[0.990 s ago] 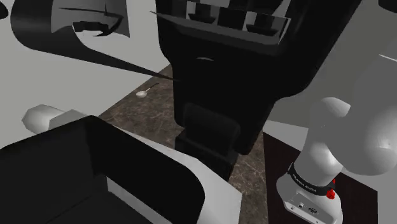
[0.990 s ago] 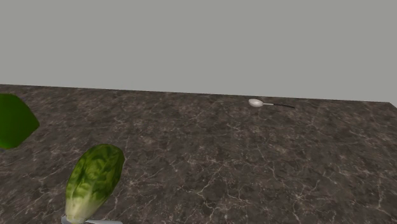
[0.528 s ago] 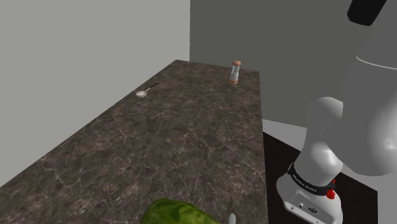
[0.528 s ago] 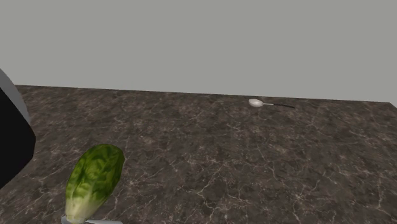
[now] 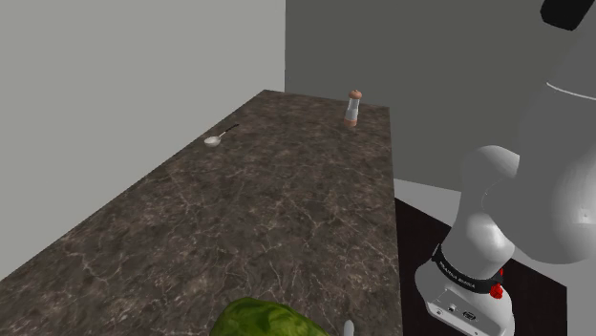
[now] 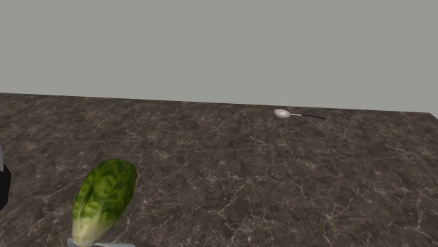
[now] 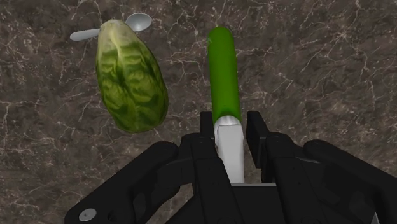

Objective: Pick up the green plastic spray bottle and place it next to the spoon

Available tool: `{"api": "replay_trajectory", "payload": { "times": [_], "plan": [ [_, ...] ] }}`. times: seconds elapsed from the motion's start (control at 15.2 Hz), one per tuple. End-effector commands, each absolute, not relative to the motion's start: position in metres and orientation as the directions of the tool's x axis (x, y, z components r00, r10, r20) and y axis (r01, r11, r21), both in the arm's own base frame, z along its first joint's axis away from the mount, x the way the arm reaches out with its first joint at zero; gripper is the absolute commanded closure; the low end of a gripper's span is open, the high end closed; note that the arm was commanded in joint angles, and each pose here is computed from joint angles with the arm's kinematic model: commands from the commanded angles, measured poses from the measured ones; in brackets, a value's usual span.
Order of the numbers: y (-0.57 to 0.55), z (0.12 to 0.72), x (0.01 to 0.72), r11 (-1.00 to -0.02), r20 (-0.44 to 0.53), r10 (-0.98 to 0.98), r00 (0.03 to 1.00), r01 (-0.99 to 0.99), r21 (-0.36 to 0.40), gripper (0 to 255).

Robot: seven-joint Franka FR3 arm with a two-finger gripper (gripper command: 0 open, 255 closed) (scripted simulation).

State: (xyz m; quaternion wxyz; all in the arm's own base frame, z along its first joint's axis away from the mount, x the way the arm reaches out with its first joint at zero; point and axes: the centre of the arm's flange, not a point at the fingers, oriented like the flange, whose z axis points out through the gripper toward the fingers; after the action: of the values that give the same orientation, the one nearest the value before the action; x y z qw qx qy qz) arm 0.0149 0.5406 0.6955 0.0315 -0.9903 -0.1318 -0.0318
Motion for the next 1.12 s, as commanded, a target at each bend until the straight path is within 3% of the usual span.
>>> {"api": "replay_trajectory", "payload": {
  "times": [0.0, 1.06],
  "plan": [
    [0.54, 0.685, 0.014, -0.963, 0.071, 0.259, 0.963, 0.263, -0.055, 255],
    [0.54, 0.6, 0.014, -0.963, 0.071, 0.259, 0.963, 0.263, -0.055, 255]
  ]
}}
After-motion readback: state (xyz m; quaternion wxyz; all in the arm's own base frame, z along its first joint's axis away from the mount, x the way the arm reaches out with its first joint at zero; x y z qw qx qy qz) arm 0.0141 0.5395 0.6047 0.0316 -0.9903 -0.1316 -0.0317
